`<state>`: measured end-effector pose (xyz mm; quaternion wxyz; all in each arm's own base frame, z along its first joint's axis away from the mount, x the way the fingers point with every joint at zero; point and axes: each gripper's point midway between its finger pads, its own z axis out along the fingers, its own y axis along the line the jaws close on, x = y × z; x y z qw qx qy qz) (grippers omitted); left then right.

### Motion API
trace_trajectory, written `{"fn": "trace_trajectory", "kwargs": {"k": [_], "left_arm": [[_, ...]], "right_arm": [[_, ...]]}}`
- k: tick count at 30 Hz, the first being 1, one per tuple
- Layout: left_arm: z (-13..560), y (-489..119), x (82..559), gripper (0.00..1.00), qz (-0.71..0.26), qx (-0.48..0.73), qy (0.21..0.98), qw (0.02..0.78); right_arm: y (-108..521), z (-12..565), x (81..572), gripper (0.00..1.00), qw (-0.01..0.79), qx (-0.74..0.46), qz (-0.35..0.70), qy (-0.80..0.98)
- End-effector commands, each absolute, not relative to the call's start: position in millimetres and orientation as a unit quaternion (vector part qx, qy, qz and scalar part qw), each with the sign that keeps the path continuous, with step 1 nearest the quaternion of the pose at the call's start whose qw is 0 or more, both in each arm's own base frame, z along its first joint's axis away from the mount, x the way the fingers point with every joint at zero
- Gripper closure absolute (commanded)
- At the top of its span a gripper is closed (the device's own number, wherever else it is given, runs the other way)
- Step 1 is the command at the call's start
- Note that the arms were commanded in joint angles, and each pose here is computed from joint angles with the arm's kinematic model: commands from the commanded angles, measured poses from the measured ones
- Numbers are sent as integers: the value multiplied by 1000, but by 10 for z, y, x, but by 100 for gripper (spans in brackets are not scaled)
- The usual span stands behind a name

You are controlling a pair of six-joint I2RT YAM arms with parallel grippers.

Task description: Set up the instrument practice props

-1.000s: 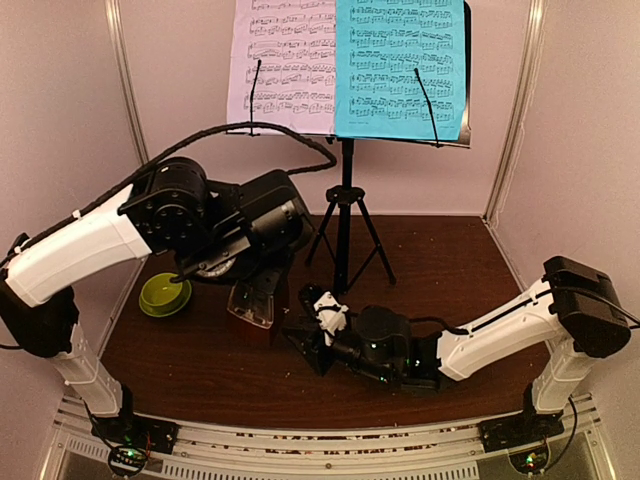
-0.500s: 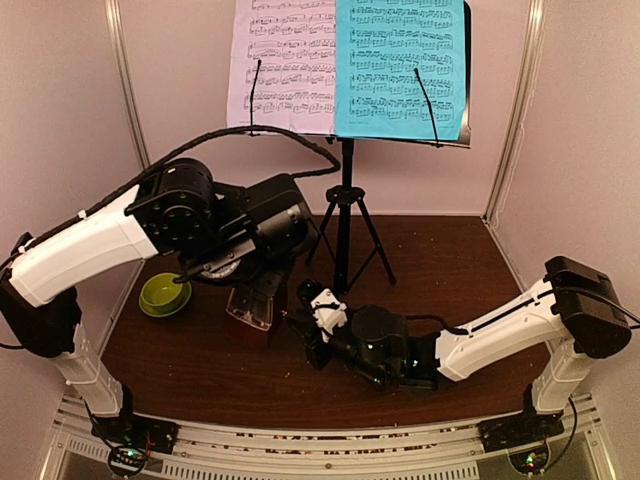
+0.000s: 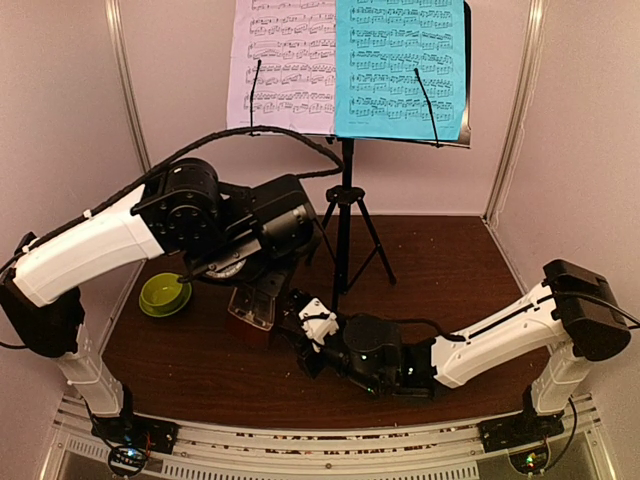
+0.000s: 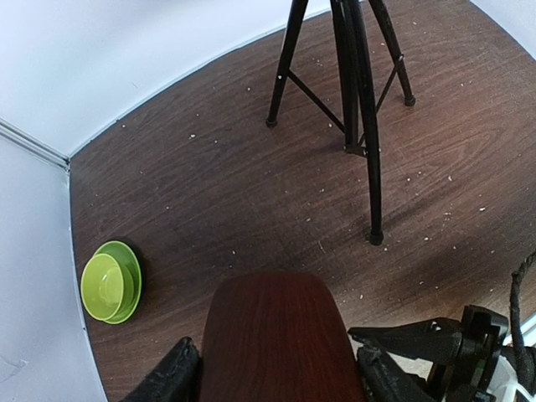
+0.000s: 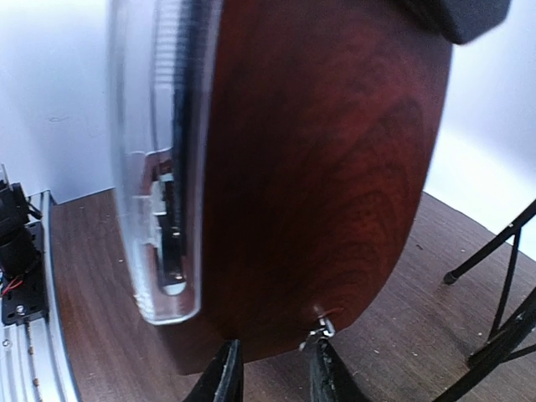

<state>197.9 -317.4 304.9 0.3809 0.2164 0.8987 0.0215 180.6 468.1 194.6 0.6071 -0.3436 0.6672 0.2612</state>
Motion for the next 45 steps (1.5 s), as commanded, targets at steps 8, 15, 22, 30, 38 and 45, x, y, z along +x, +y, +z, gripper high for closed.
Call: {"fn": "trace_trajectory", "kwargs": {"k": [8, 15, 22, 30, 38, 45], "left_arm": [[3286, -3233, 2028, 100, 2, 208, 887, 411], [3288, -3253, 2031, 100, 1, 210, 886, 412], [3280, -3277, 2024, 100, -6, 217, 885, 413], [3304, -3330, 2023, 100, -16, 225, 881, 416], [3324, -3383, 2023, 100, -22, 237, 876, 419], [3332, -3409, 2027, 100, -24, 245, 873, 421]], "right_arm": [[4506, 1915, 2060, 78, 632, -300, 179, 692], [4551, 1921, 1985, 82, 631, -314, 207, 678], [4578, 1863, 1966, 77, 619, -331, 240, 671], [4480, 1806, 2123, 77, 619, -327, 224, 678], [4505, 1872, 2140, 77, 625, -349, 224, 661], [4575, 1889, 2119, 78, 626, -371, 218, 651]]}}
